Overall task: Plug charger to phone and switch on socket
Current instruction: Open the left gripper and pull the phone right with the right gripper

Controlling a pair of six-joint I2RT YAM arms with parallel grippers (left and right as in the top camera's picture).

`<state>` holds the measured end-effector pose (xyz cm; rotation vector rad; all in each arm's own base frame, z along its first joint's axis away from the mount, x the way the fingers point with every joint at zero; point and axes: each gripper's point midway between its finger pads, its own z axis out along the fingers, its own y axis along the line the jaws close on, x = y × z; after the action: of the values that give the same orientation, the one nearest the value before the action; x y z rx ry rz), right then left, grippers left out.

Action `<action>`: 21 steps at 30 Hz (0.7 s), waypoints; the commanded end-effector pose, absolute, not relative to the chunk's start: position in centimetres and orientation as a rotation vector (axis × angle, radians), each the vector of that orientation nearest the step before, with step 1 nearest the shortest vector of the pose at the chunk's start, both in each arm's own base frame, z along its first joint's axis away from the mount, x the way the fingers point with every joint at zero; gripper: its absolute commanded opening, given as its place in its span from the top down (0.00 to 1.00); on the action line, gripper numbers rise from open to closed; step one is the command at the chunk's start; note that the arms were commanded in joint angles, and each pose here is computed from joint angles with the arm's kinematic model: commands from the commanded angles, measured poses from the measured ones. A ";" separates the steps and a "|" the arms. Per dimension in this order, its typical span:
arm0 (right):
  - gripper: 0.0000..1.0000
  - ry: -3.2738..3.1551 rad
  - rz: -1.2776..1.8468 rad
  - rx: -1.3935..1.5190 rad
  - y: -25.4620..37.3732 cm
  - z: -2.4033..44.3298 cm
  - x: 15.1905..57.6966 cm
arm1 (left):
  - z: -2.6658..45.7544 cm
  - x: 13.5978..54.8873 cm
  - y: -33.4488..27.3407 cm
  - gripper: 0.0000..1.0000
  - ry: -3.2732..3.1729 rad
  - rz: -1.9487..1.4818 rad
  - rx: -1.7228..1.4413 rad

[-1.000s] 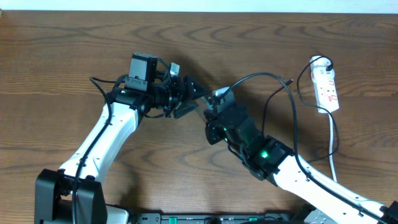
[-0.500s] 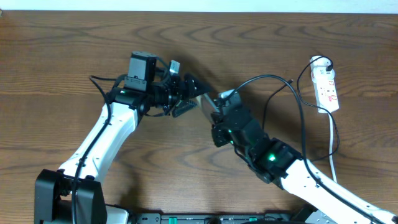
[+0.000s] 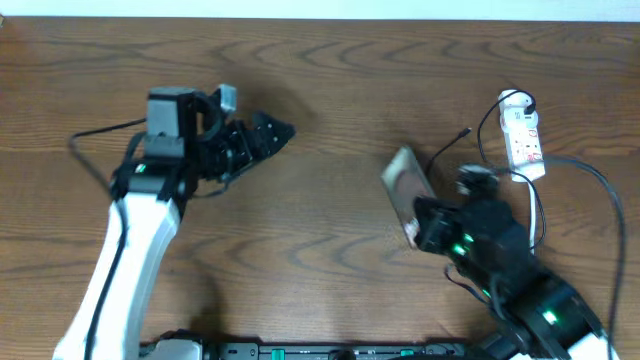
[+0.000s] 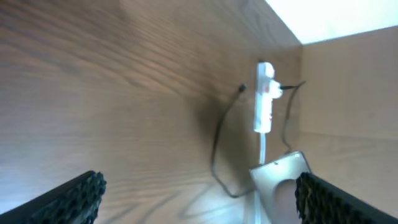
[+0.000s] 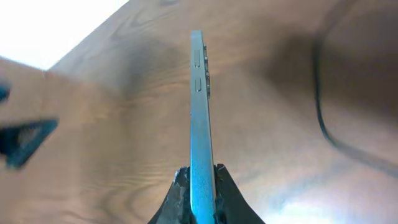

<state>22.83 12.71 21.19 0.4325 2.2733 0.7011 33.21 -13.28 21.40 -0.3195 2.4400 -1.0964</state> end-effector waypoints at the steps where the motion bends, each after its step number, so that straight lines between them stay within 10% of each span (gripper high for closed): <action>1: 0.99 2.201 0.885 0.785 12.0 22.4 22.1 | 23.0 31.8 -10.4 0.02 2.392 -0.829 -0.261; 8: 0.99 2.063 1.038 1.043 12.6 20.2 23.9 | 24.7 25.5 -7.9 0.02 2.404 -0.670 -0.315; 21: 0.99 1.741 1.585 0.675 17.6 19.3 24.6 | 23.2 19.0 -6.6 0.02 2.465 -0.663 -0.554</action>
<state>25.40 16.89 19.65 0.7208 1.7313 1.5153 19.17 -6.94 24.35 -0.4561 2.4459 -0.6683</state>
